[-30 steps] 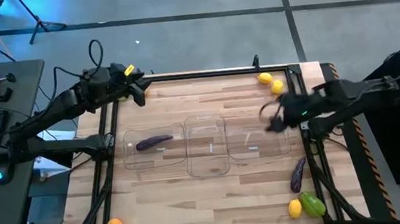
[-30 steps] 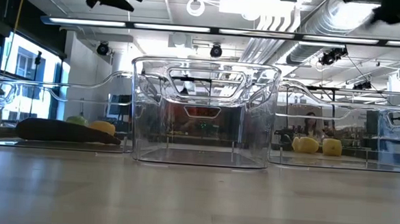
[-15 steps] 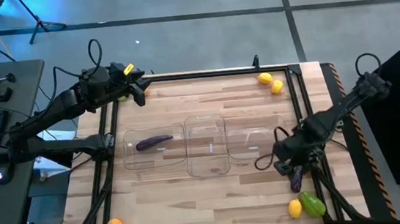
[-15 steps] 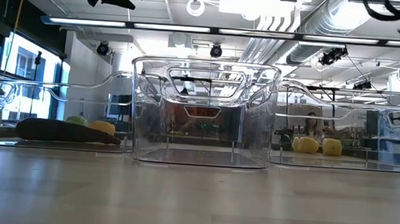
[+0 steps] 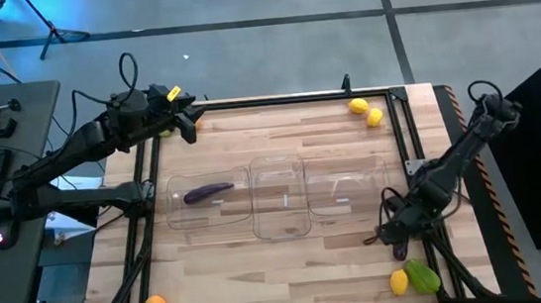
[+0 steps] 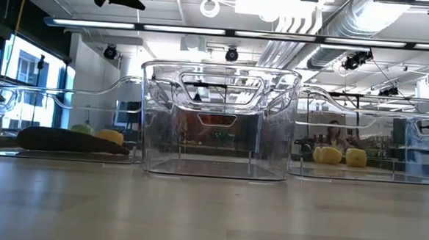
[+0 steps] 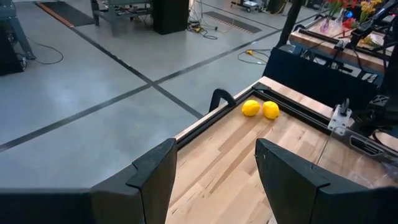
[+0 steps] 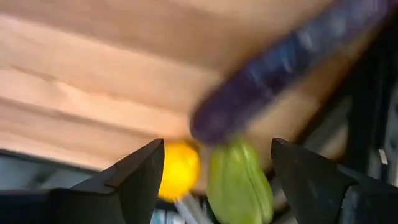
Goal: Sort produce into baskets
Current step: Put the eggplant into the left transparent bin
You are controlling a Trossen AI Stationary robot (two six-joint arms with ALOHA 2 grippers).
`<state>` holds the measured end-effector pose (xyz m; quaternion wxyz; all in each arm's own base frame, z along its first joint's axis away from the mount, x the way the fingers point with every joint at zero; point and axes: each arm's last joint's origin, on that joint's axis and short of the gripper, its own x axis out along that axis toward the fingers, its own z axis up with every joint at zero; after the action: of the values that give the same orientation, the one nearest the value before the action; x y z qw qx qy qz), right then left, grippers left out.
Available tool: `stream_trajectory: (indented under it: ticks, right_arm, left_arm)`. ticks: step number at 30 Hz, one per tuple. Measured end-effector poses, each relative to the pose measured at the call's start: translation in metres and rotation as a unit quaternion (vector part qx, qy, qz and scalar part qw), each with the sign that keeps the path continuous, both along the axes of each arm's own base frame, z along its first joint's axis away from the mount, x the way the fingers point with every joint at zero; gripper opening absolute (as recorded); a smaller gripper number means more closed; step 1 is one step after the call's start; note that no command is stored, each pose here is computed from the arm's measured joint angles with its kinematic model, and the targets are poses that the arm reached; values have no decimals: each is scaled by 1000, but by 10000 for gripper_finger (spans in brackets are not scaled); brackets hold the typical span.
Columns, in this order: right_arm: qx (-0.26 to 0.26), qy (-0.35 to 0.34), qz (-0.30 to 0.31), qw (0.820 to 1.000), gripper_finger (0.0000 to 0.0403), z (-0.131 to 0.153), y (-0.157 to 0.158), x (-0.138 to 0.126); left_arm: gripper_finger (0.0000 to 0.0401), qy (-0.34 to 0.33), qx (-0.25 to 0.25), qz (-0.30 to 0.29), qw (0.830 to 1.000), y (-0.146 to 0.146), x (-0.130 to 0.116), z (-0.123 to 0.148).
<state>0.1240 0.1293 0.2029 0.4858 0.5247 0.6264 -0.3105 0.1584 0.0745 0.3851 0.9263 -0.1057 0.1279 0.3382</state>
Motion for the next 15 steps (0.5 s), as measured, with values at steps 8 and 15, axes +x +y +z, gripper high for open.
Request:
stream_trajectory:
  ticks: [8,15]
  right_arm:
    - [-1,2,-11,1000,284,-7,11,-12]
    - [-27,39,-12,999,284,-23,21,-13]
  left_arm:
    - [207,-1,-1,0,1000,0,0,0]
    - [207,-12,-14,5,1000,0,0,0]
